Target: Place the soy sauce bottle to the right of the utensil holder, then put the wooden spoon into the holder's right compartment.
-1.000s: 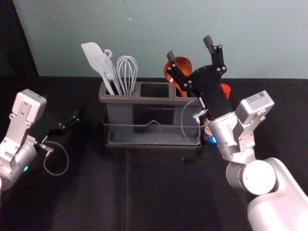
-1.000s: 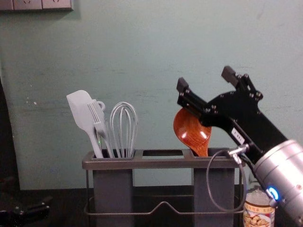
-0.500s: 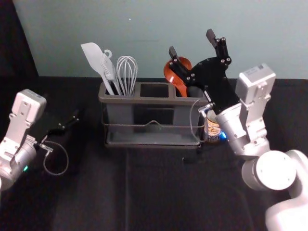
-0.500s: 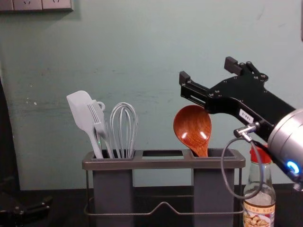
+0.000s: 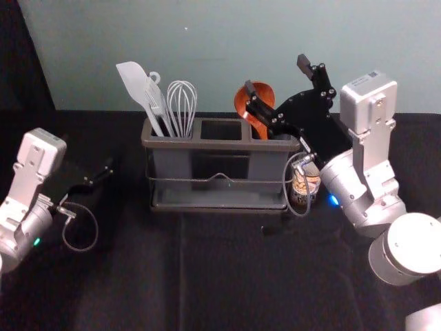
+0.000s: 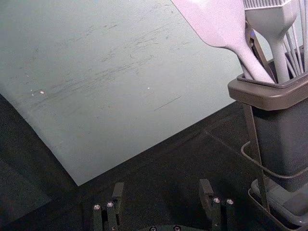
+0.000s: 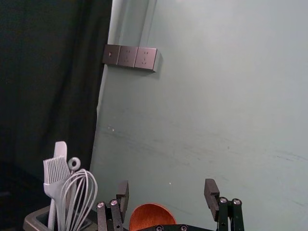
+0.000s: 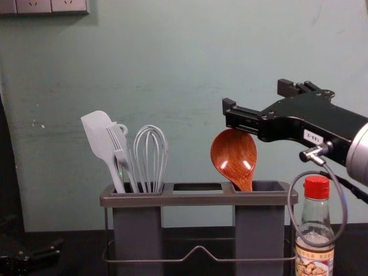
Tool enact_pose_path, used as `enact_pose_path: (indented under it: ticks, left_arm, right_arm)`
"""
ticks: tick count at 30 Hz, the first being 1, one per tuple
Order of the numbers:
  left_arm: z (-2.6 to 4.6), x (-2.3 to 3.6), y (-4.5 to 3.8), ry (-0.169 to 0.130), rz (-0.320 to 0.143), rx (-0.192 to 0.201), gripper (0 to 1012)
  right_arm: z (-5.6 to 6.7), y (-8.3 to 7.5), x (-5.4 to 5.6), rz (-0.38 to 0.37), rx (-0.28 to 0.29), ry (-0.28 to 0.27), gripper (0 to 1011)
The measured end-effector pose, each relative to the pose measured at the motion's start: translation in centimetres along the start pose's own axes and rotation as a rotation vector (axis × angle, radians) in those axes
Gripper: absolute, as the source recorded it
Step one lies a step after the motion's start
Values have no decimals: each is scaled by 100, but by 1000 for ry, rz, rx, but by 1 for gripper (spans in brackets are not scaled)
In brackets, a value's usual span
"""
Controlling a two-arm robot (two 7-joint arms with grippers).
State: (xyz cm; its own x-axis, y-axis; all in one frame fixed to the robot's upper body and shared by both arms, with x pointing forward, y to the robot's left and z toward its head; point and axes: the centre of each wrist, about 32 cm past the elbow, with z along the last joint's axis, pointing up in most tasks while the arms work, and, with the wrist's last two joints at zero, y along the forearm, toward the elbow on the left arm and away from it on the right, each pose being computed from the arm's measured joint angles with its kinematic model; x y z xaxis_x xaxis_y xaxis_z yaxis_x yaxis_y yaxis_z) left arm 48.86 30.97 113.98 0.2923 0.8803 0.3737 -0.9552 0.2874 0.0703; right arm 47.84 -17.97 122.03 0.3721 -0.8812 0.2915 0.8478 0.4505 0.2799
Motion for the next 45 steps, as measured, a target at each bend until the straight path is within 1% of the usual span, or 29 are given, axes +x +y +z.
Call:
enact_pose_path:
  ticks: [3,6,7,9,10,12,13,15,16,19,20,21,22,23,25,26,27,28,29,32,33,36,37,41,42,45]
  left_arm:
    - [0,0,0,0,0,0,1000]
    - [0,0,0,0,0,0,1000]
    - [0,0,0,0,0,0,1000]
    - [0,0,0,0,0,0,1000]
    - [0,0,0,0,0,0,1000]
    - [0,0,0,0,0,0,1000]
    - [0,0,0,0,0,0,1000]
    - [0,0,0,0,0,0,1000]
    - [0,0,0,0,0,0,1000]
    - [0,0,0,0,0,0,1000]
    - [0,0,0,0,0,0,1000]
    - [0,0,0,0,0,0,1000]
    - [0,0,0,0,0,0,1000]
    - [0,0,0,0,0,0,1000]
    - [0,0,0,0,0,0,1000]
    - [0,0,0,0,0,0,1000]
    - [0,0,0,0,0,0,1000]
    - [0,0,0,0,0,0,1000]
    - [0,0,0,0,0,0,1000]
    - [0,0,0,0,0,0,1000]
    - [0,0,0,0,0,0,1000]
    - [0,0,0,0,0,0,1000]
    - [0,0,0,0,0,0,1000]
    - [0,0,0,0,0,0,1000]
    - [0,0,0,0,0,0,1000]
    - [0,0,0,0,0,0,1000]
  right_arm:
    - [21,-27,18,-3,-3,-4,1002]
    - [40,-60,75,-17,-2,-7,1002]
    - [47,-87,130,-32,-3,-12,1002]
    - [53,-113,185,-45,-5,-16,1002]
    - [60,-148,251,-62,-7,-25,1002]
    - [65,-182,312,-79,-9,-34,1002]
    - [69,-225,380,-99,-11,-43,1002]
    - [70,-269,444,-118,-14,-49,1002]
    - [63,-326,523,-141,-21,-55,1002]
    - [40,-404,617,-170,-35,-62,1002]
    - [20,-454,669,-185,-46,-66,1002]
    - [5,-477,689,-192,-53,-66,1002]
    - [-16,-500,707,-199,-63,-66,1002]
    - [-63,-544,736,-210,-86,-66,1002]
    - [-114,-584,753,-221,-109,-66,1002]
    - [-173,-627,763,-231,-135,-62,1002]
    - [-206,-649,768,-235,-148,-60,1002]
    - [-237,-670,771,-239,-161,-58,1002]
    - [-307,-714,776,-248,-191,-50,1002]
    - [-403,-769,781,-255,-231,-40,1002]
    - [-465,-804,778,-258,-258,-30,1002]
    - [-561,-854,770,-259,-297,-18,1002]
    - [-617,-878,765,-257,-318,-14,1002]
    - [-739,-911,754,-245,-361,-4,1002]
    - [-774,-905,758,-241,-373,-5,1002]
    - [-825,-867,782,-229,-393,-12,1003]
